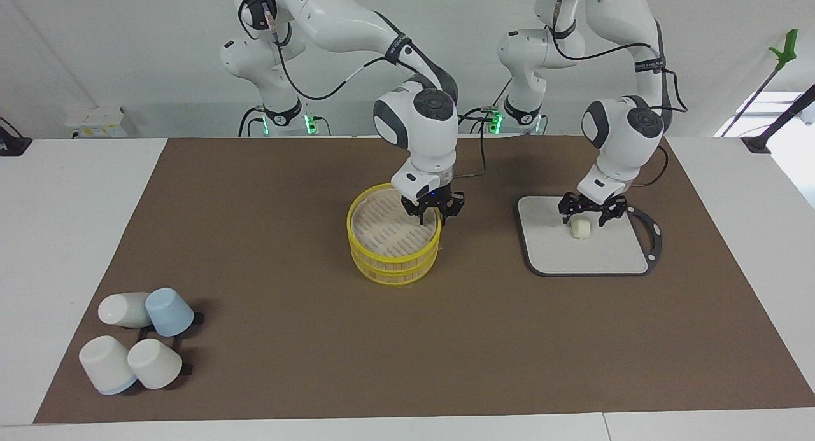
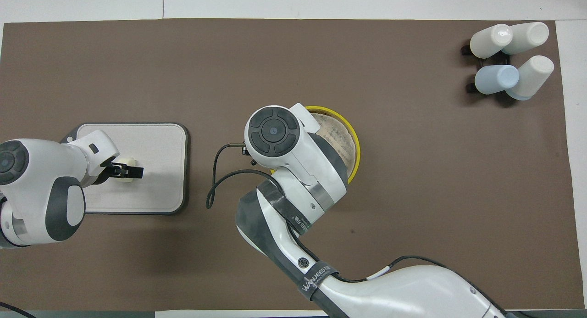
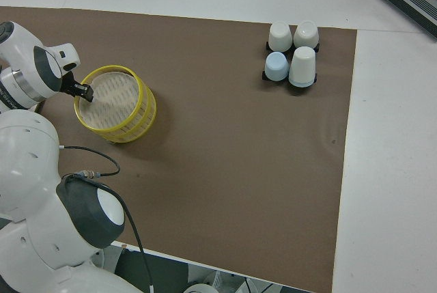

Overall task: Place bun in steamer
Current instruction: 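Lift the lid aside with the right gripper while the left gripper lifts the bun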

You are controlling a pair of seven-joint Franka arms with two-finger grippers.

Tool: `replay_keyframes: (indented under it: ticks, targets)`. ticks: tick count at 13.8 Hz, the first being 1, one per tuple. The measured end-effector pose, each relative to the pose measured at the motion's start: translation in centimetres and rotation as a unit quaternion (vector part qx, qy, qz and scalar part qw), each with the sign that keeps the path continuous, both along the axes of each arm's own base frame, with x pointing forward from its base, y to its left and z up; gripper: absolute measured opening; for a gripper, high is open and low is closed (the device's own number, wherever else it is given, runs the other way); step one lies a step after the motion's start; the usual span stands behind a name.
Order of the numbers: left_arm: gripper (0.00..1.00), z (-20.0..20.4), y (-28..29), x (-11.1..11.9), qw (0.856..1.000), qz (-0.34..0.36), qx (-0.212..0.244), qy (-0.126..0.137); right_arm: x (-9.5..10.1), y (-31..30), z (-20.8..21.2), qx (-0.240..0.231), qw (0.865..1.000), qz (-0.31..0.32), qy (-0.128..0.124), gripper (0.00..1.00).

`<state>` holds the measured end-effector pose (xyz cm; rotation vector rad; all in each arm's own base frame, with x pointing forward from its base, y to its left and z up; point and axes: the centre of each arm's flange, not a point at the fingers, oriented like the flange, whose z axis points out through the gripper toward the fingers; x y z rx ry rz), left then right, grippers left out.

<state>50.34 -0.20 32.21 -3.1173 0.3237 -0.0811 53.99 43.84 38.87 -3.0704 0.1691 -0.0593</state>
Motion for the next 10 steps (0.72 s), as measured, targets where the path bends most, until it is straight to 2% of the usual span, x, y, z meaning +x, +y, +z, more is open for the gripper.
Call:
replay_keyframes:
  ticks: [3, 4, 5, 6, 7, 8, 10]
  targets:
    - [0.94, -0.4, -0.2, 0.1, 1.000, -0.002, 0.000, -0.003, -0.2, 0.6, 0.3, 0.010, 1.000, 0.003, -0.008, 0.11]
    - [0.88, -0.5, -0.2, 0.1, 1.000, -0.002, 0.001, -0.003, 0.0, 0.5, 0.5, 0.010, 1.000, 0.002, -0.010, 0.09]
    - [0.88, -0.7, -0.2, 0.1, 1.000, -0.002, 0.001, -0.002, 0.2, 0.4, 0.8, 0.011, 1.000, 0.000, -0.009, 0.09]
    - [0.81, -0.9, -0.2, 0.0, 1.000, -0.002, 0.001, -0.001, 0.6, -0.3, 1.4, 0.000, 1.000, -0.003, -0.001, 0.09]
    - [0.70, -1.1, -0.2, 0.0, 1.000, -0.002, 0.001, -0.001, 1.4, -1.9, 2.2, -0.018, 1.000, -0.003, 0.020, 0.09]
    - [0.54, -1.3, -0.2, 0.0, 1.000, -0.002, 0.001, -0.002, 2.6, -4.1, 3.6, -0.032, 0.999, 0.010, 0.037, 0.09]
    - [0.30, -1.4, -0.1, 0.0, 1.000, -0.001, 0.001, -0.002, 4.9, -8.9, 6.7, -0.046, 0.996, 0.045, 0.061, 0.09]
